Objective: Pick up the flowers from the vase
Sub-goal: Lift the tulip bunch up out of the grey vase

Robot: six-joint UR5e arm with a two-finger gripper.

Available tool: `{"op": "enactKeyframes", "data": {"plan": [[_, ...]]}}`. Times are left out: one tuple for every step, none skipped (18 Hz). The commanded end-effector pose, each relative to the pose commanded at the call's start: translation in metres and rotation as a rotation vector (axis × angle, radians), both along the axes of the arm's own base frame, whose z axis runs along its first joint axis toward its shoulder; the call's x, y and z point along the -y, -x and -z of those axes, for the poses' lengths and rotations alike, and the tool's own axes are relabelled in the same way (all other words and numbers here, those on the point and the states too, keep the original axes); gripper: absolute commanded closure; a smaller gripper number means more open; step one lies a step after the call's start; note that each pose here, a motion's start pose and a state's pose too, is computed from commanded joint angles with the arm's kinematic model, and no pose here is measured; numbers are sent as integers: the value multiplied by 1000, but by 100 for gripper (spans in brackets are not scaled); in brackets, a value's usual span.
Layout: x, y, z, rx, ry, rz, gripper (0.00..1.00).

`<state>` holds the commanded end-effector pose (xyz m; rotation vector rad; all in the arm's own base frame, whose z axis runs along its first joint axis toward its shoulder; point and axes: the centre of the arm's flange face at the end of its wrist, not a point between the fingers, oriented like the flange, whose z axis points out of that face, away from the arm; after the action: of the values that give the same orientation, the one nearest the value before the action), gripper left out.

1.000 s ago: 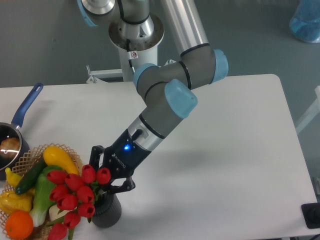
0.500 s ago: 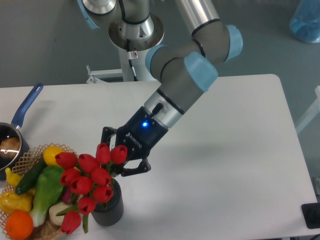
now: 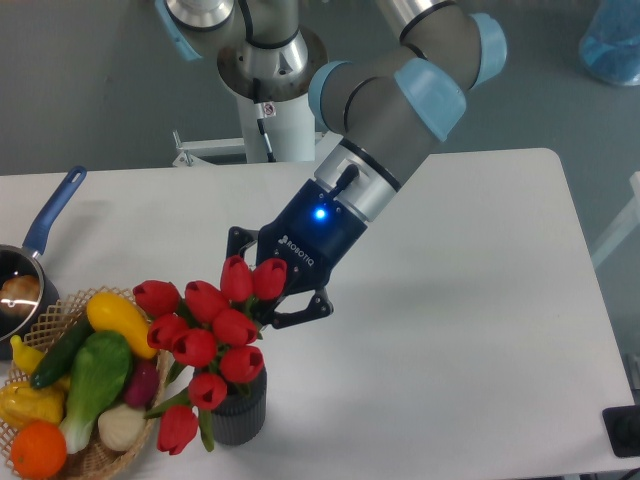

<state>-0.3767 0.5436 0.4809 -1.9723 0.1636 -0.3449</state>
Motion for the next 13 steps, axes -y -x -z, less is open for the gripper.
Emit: {"op": "enactKeyframes", "data": {"plan": [[1, 0, -1, 4, -5, 3, 85], [3, 4, -1, 5, -6, -3, 85], [3, 4, -2, 4, -9, -4, 85], [5, 6, -5, 0, -11, -7, 85], [5, 7, -8, -5, -15, -9, 85], [7, 10, -12, -2, -16, -17, 85], [8, 11, -18, -4, -20, -23, 85], [9, 11, -22, -2, -24, -26, 85], [9, 13, -27, -4, -29, -28, 85], [11, 15, -29, -7, -31, -33, 85], [10, 16, -31, -5, -32, -36, 85], [11, 16, -32, -5, -33, -38, 85], [11, 16, -32, -4, -32, -38, 85]]}}
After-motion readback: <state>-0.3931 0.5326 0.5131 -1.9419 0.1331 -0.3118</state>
